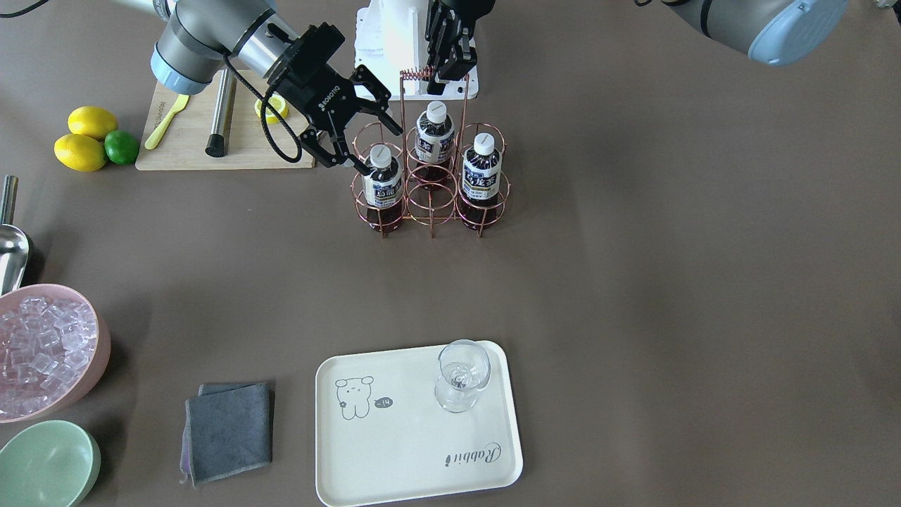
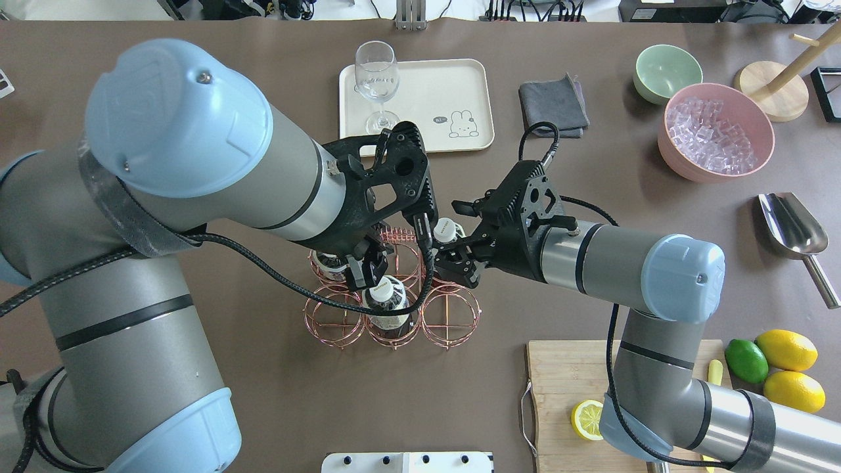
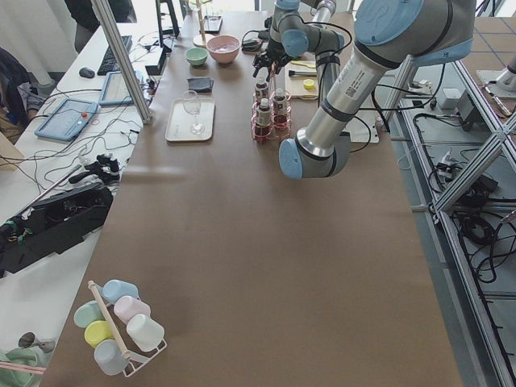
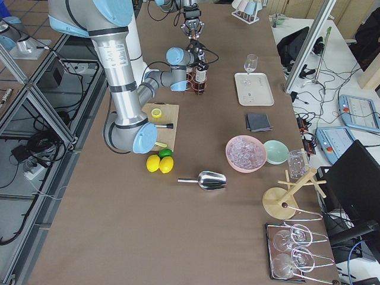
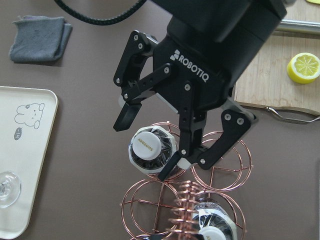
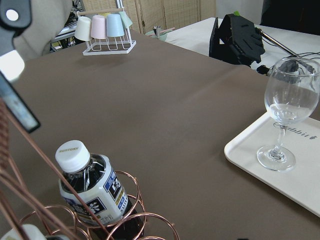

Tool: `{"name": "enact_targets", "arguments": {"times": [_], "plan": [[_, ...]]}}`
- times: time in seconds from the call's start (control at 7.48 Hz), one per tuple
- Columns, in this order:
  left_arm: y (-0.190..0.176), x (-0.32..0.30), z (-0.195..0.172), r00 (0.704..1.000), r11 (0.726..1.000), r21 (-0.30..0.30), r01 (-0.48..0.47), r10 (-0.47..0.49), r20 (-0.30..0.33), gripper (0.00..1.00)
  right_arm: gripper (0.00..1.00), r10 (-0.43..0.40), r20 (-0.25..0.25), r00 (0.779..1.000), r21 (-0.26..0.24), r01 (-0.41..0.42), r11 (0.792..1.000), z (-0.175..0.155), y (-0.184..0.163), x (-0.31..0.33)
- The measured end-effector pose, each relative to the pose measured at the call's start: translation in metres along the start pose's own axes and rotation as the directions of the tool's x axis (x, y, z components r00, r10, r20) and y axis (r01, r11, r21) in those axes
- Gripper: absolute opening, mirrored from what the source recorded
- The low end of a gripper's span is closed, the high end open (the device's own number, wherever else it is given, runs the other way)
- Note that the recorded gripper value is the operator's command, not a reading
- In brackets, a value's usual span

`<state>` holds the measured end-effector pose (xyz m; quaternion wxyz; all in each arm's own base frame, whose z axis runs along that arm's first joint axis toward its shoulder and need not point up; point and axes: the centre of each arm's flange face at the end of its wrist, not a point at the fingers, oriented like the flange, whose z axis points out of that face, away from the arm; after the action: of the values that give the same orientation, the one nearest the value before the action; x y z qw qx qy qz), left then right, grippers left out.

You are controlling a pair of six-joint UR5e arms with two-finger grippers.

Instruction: Take tea from basket to plate

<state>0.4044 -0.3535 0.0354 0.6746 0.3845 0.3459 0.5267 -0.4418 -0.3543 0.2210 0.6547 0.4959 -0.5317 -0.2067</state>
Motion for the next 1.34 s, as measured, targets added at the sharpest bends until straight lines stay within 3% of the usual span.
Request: {"name": "enact_targets", "arguments": {"times": [0.4,0.53,1.34], "plan": [[0.0,0.0,0.0,1.0,1.0,0.0,0.0,0.0,-0.001,0.0,0.3,-0.01,-0.004,1.0,-0.001,0.01,1.0,0.004,0.001,0.001],[0.0,0.0,0.0,1.0,1.0,0.001,0.0,0.0,-0.001,0.0,0.0,-0.016,-0.005,1.0,-0.001,0.016,1.0,0.004,0.001,0.001],[0.0,0.0,0.0,1.0,1.0,0.001,0.0,0.0,-0.001,0.0,0.0,-0.032,-0.016,0.999,0.032,0.033,0.999,-0.005,-0.022,0.012]]}}
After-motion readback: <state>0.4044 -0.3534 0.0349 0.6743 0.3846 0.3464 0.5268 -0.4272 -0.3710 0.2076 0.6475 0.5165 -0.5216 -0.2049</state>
